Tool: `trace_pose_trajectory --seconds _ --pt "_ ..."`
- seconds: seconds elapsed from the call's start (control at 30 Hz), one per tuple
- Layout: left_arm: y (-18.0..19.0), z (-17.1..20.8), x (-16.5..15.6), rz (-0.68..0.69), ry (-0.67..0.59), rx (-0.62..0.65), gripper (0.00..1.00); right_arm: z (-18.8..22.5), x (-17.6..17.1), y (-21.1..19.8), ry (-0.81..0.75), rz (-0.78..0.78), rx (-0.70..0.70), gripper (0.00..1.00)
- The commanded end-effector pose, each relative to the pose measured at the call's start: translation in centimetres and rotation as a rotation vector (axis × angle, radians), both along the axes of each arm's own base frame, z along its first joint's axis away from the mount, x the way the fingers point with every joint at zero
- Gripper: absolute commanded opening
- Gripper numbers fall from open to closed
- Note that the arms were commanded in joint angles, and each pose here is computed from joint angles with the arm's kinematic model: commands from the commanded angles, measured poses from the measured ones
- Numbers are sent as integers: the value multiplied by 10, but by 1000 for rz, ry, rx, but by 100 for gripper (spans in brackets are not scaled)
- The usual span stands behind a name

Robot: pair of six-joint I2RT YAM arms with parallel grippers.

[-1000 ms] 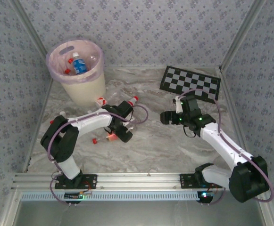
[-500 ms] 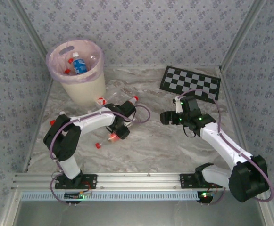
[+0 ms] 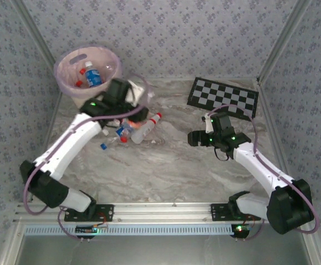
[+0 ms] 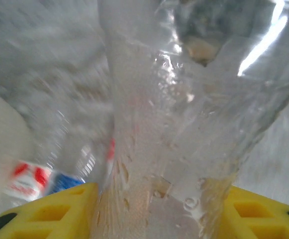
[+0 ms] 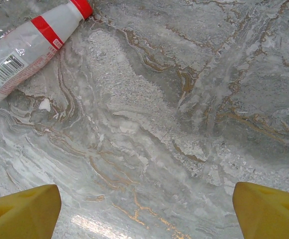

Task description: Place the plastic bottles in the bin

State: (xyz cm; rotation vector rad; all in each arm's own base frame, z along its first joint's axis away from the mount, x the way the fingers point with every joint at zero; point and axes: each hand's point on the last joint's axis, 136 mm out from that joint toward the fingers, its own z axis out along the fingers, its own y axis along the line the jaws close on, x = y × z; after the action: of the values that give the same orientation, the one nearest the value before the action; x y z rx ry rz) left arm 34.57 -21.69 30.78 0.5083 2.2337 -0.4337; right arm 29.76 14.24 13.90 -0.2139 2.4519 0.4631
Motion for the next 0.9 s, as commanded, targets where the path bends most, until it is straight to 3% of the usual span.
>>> trace_pose_trajectory --seconds 0.0,0.23,0.37,0.53,0.7,0.87 --pt "18 90 26 114 -155 -337 28 8 -1 0 -14 -1 17 91" --pt "128 185 65 535 -410 -580 12 8 -9 -4 -19 -11 19 92" --pt "170 207 79 644 -478 -688 14 9 -10 -4 -22 -10 24 92" --pt "205 207 113 747 -525 -588 16 13 -12 -5 -29 -9 28 92" --pt "200 188 157 675 -472 -471 18 15 -15 -7 -34 -10 28 92" --pt "198 143 190 649 -353 -331 22 16 -20 -9 -35 -14 26 92"
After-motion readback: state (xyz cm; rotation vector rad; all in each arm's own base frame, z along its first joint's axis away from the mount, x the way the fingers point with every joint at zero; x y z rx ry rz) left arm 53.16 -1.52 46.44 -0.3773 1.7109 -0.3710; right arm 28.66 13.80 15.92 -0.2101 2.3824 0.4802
